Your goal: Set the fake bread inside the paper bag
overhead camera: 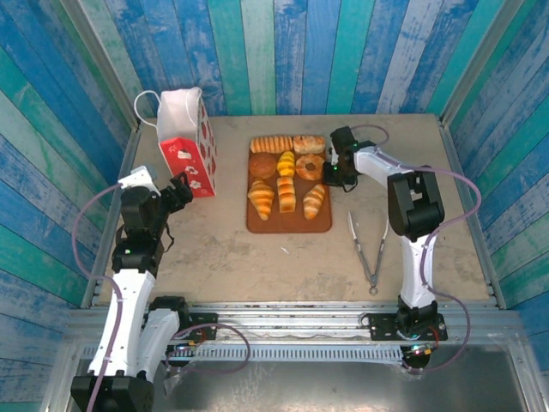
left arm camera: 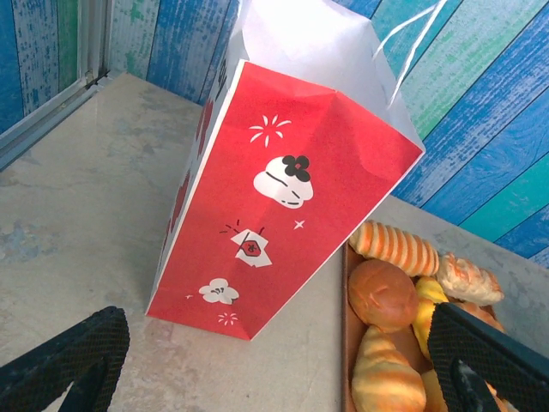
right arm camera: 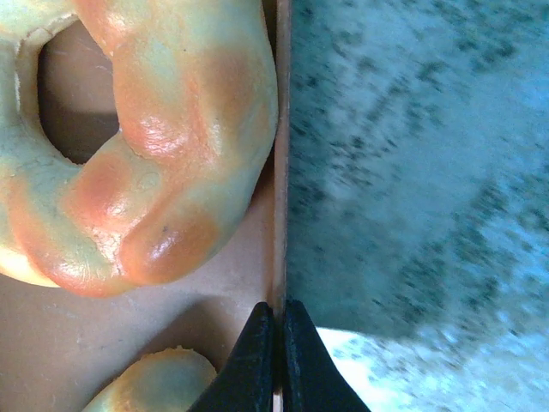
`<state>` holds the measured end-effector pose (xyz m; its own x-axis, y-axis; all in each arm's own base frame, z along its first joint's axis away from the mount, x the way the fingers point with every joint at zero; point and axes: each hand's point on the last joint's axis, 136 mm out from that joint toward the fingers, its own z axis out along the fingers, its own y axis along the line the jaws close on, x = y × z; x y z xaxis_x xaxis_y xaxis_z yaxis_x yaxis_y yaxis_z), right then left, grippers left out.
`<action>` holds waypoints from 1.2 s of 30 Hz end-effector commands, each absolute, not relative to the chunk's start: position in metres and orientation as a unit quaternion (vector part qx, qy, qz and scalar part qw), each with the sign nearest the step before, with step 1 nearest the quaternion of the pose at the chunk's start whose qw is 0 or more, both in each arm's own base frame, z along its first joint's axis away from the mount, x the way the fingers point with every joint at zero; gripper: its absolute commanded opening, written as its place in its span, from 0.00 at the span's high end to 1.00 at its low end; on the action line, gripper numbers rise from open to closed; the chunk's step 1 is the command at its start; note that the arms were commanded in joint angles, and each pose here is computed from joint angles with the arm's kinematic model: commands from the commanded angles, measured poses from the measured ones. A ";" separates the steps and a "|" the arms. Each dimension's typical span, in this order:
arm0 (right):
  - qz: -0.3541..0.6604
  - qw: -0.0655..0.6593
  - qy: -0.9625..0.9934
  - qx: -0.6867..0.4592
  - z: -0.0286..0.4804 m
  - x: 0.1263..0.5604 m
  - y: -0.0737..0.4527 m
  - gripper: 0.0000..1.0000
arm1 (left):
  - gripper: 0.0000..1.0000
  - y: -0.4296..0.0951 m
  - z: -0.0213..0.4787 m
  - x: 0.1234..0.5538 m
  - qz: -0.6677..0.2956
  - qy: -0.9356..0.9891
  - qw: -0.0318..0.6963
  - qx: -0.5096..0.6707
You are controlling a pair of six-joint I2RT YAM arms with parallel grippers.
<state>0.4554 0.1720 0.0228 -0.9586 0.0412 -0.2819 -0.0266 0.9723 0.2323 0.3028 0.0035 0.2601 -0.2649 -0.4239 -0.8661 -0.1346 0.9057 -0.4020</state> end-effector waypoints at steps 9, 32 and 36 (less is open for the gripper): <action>0.098 0.146 0.984 0.011 0.017 0.435 0.143 0.80 | 0.06 0.002 0.276 0.307 -0.115 0.788 0.585 -0.157; 0.239 0.419 0.871 0.098 0.262 0.386 0.114 0.00 | 0.00 -0.032 0.365 0.404 -0.127 0.843 0.521 -0.029; 0.255 0.462 0.841 0.122 0.282 0.369 0.101 0.00 | 0.01 -0.032 0.342 0.432 -0.111 0.866 0.486 -0.031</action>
